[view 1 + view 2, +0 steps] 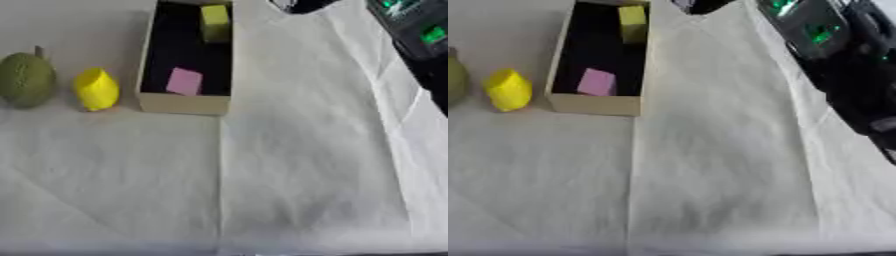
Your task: Pick up objects on the table and place them in the box.
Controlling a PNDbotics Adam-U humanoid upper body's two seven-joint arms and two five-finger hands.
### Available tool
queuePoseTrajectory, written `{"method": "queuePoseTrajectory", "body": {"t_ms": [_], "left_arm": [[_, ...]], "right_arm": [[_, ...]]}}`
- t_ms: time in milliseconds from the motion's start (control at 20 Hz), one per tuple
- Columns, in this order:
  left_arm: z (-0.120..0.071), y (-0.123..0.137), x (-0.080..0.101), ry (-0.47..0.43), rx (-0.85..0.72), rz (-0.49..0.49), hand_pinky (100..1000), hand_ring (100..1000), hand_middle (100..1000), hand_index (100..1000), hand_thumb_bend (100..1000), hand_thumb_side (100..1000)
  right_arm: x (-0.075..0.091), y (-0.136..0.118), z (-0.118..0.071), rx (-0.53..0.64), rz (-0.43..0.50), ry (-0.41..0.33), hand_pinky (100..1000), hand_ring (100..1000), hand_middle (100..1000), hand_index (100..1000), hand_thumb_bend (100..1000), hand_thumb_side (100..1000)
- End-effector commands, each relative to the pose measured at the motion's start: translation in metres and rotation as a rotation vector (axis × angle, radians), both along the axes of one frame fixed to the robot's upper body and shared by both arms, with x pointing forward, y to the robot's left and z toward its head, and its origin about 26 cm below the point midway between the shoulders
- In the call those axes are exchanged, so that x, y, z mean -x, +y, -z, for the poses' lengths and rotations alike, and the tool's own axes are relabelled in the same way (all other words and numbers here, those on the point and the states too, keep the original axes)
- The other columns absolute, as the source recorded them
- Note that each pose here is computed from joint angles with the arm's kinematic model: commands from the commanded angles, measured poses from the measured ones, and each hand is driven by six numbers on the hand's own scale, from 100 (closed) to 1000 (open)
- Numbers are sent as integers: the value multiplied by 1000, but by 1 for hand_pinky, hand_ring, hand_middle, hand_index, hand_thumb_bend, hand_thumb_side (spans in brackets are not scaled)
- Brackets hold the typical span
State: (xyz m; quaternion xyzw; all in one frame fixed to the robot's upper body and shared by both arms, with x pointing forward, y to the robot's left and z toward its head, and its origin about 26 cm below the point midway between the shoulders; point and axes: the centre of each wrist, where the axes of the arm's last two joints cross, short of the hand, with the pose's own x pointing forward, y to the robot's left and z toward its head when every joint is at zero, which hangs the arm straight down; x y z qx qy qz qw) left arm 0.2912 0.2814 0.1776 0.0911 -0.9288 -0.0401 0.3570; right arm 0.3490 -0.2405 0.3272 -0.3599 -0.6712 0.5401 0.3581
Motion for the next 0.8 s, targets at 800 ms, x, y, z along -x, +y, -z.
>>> {"method": "queuePoseTrajectory", "body": {"t_ms": [800], "left_arm": [[-11, -3, 0, -31, -12, 36, 774, 751, 683, 763, 100, 716]], "right_arm": [[-44, 35, 32, 73, -82, 121, 812, 753, 656, 769, 100, 100]]}}
